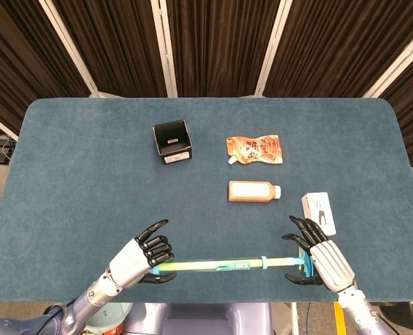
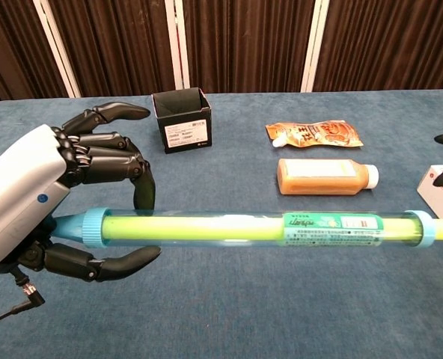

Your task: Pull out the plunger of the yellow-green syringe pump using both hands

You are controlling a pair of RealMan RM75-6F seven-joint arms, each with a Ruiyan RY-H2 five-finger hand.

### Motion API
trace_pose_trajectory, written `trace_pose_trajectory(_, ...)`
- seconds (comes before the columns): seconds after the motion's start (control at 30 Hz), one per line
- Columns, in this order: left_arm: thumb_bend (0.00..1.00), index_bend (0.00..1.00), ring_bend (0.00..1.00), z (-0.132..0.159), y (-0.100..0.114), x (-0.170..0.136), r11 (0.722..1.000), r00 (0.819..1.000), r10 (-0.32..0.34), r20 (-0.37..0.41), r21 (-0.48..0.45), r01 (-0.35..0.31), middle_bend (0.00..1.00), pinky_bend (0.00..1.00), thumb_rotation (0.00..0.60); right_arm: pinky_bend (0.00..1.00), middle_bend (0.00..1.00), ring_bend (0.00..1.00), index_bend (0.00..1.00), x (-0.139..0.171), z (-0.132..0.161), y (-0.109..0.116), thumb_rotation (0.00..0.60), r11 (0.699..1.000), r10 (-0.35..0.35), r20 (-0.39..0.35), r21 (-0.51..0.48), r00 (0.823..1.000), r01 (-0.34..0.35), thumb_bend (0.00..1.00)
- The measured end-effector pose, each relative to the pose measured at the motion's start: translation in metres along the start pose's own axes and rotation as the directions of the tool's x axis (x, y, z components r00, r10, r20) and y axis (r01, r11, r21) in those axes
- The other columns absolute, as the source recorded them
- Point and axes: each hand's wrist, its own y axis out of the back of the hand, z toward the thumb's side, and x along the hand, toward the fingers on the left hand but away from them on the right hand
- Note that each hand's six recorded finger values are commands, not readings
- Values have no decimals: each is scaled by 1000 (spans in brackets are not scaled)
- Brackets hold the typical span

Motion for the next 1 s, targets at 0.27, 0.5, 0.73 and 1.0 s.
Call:
trace_pose_trajectory(0.27,486,722,461,-1,1,2,1000,999,31,20,6,-31,590,151,600,21,133,9,652,1,-3,-2,600,1000,6,-9,-22,1000,-6,277)
trace_pose_trajectory(0.5,486,722,461,-4,7,3,998,998,57,27,3,-58,590,151,600,32,184,24,775,2,-7,-6,600,999,-4,4,-33,1000,4,358)
trace_pose_trajectory(0.73,487,722,460,-6,15,-1,997,997,75,34,18,-76,590,151,600,53,231,49,849,1,-11,1,600,999,-37,22,8,999,37,339)
trace_pose_trajectory(1.0,487,722,461,-11,32,-9,995,995,95,23,26,-96,590,151,600,55,234,50,853,1,-32,12,600,998,-52,84,48,995,48,287)
